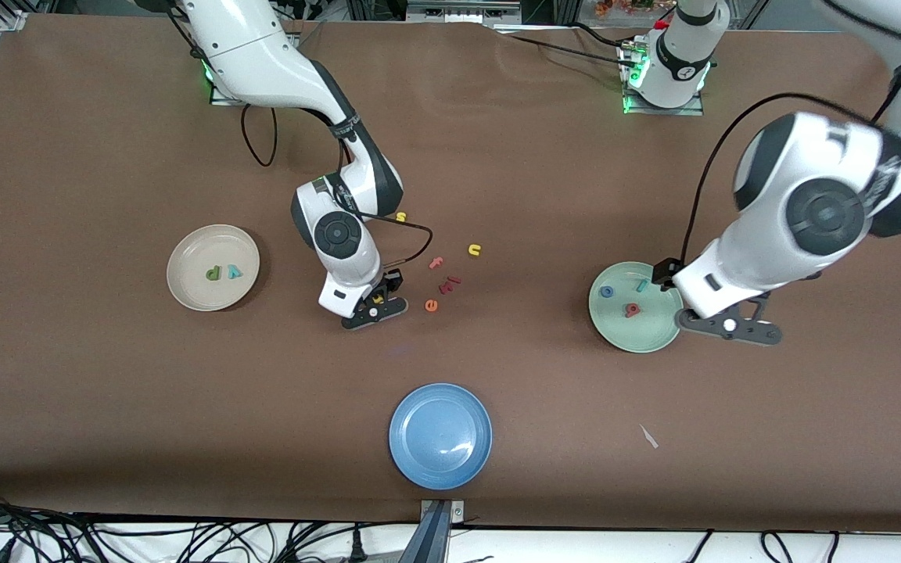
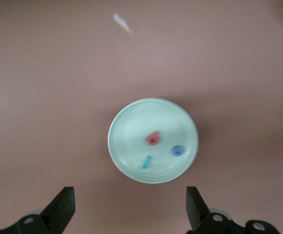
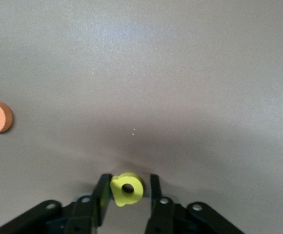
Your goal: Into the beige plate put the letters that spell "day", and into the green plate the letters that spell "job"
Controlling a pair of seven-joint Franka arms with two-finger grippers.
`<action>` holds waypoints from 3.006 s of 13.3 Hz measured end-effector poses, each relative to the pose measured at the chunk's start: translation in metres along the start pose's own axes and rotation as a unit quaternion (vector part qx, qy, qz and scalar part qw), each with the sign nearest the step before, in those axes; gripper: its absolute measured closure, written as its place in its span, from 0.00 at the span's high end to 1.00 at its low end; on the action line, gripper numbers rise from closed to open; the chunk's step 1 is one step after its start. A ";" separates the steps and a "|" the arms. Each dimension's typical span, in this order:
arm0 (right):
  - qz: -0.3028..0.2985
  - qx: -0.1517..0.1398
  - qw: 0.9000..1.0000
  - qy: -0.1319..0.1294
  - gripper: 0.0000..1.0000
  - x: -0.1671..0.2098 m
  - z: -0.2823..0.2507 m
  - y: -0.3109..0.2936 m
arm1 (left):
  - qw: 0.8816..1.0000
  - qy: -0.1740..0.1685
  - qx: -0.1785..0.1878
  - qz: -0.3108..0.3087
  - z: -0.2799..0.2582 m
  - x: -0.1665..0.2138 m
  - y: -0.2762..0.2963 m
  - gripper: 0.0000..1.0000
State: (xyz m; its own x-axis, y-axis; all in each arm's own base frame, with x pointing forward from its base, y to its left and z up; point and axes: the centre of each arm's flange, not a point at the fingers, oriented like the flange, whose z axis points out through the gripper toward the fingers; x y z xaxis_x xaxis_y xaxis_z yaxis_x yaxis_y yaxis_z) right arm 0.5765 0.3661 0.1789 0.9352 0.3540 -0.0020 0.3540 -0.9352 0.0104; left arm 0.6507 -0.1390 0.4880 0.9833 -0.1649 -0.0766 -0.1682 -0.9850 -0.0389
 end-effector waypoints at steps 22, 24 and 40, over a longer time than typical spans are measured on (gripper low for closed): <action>0.200 -0.044 0.977 -0.061 0.43 -0.119 -0.058 0.269 | 0.997 0.027 -0.018 -0.069 -0.095 -0.121 -0.078 1.00; 0.196 -0.044 0.978 -0.059 0.65 -0.116 -0.059 0.266 | 0.997 0.026 -0.018 -0.068 -0.094 -0.120 -0.078 1.00; 0.192 0.009 0.972 -0.138 1.00 -0.059 -0.226 0.181 | 0.997 0.024 -0.019 -0.071 -0.092 -0.120 -0.082 1.00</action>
State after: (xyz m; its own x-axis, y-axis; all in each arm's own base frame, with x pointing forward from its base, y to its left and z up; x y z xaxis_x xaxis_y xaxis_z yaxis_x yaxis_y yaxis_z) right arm 0.5855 0.1780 0.4073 0.9622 -0.0355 -0.2701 -0.0236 -0.9986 0.0471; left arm 0.5530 -0.0436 0.5918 0.9994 -0.0259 -0.0250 -0.0261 -0.9996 -0.0090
